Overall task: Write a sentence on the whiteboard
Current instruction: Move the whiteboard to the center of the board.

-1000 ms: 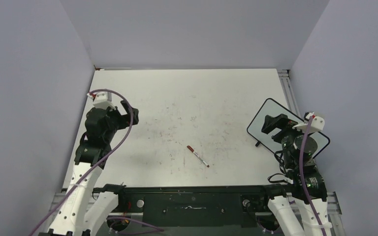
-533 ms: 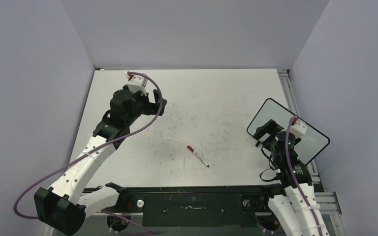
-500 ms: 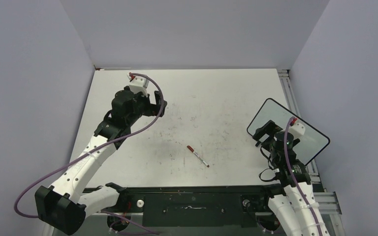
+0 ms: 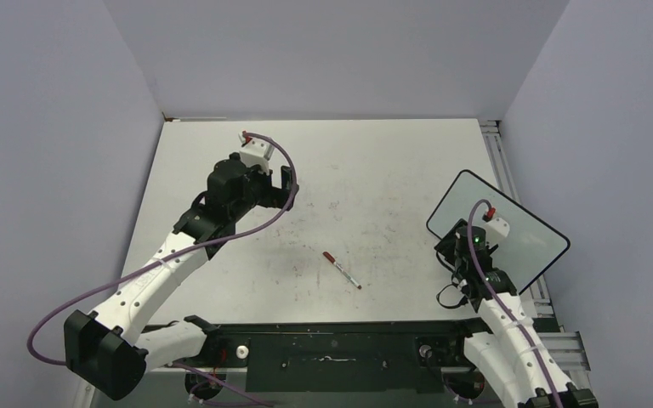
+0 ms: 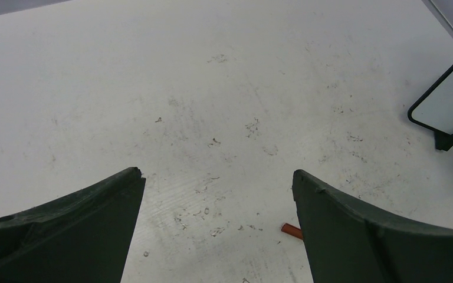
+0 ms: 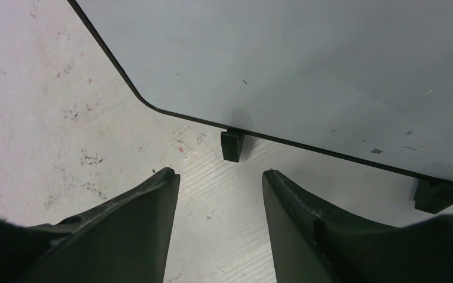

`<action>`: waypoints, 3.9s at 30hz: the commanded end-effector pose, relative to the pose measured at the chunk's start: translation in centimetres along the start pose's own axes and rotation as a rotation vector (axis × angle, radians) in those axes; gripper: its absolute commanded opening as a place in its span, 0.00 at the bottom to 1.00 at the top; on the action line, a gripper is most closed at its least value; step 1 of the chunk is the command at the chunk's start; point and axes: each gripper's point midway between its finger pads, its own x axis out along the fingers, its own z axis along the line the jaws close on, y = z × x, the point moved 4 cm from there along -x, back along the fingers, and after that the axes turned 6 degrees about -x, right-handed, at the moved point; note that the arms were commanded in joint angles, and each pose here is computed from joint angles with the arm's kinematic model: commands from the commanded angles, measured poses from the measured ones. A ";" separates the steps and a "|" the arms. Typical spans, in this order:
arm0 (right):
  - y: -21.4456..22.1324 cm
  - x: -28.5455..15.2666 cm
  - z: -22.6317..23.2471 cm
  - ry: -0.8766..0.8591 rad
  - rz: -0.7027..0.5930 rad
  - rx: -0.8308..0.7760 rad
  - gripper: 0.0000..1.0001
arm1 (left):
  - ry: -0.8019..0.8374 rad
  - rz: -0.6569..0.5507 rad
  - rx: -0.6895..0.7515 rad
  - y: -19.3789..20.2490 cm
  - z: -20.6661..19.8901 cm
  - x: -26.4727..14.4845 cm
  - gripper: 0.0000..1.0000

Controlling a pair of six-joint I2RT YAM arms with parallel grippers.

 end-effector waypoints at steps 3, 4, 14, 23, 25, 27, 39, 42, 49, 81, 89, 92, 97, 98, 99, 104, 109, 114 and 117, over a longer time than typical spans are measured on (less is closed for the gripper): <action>-0.6 1.6 1.1 -0.004 -0.009 0.003 0.54 | 0.041 -0.046 -0.005 -1.1 -1.1 -0.1 0.96; -0.4 1.8 1.0 0.008 -0.003 0.003 0.54 | 0.043 -0.049 -0.006 -1.1 -1.1 -0.2 0.96; 0.9 3.6 0.8 0.036 -0.001 0.023 0.54 | 0.063 -0.026 -0.002 -0.6 -1.7 0.2 0.96; 1.1 4.4 0.8 0.064 0.007 0.019 0.51 | 0.072 0.001 -0.002 -0.1 -2.1 0.5 0.96; 1.1 4.6 0.8 0.078 0.021 0.017 0.49 | 0.077 0.004 -0.003 -0.1 -2.2 0.6 0.96; 1.2 4.7 0.8 0.085 0.029 0.011 0.47 | 0.080 0.006 -0.003 0.0 -2.3 0.6 0.96; 1.2 5.3 0.9 0.101 0.038 -0.004 0.45 | 0.104 0.028 -0.009 0.4 -2.9 0.8 0.96; 1.2 5.6 1.0 0.106 0.042 -0.016 0.42 | 0.121 0.033 -0.011 0.5 -3.3 0.7 0.96; 1.0 5.9 1.3 0.096 0.031 -0.022 0.39 | 0.134 0.043 -0.009 0.6 -3.5 0.8 0.96; 0.9 6.0 7.3 -0.118 -0.011 -0.129 0.05 | 0.149 0.102 0.005 1.6 -4.3 1.4 0.96; 2.1 5.2 12.7 -0.254 -0.034 -0.220 0.05 | 0.136 0.093 0.010 1.5 -4.1 1.3 0.96; 2.8 5.0 14.8 -0.304 -0.037 -0.253 0.05 | 0.115 0.079 0.013 1.2 -3.8 1.1 0.96; 4.3 4.3 18.7 -0.413 -0.035 -0.320 0.05 | 0.015 0.006 0.019 -0.3 -2.2 0.0 0.96; 4.5 4.2 19.4 -0.430 -0.033 -0.334 0.05 | -0.002 -0.014 0.014 -0.8 -1.7 -0.4 0.96; 4.7 4.0 20.2 -0.452 -0.035 -0.347 0.05 | -0.020 -0.029 -0.001 -1.2 -0.9 -0.6 0.96; 6.1 3.4 23.2 -0.530 -0.030 -0.408 0.05 | -0.067 -0.120 -0.136 -3.6 2.9 -1.9 0.96; 7.7 2.5 26.6 -0.621 -0.027 -0.462 0.05 | -0.111 -0.174 -0.189 -4.6 5.5 -3.0 0.96; 10.3 1.4 30.1 -0.692 -0.016 -0.535 0.05 | -0.140 -0.184 -0.183 -4.8 6.2 -3.2 0.96; 11.9 0.6 31.8 -0.732 -0.008 -0.560 0.05 | -0.147 -0.179 -0.180 -4.8 6.4 -3.1 0.96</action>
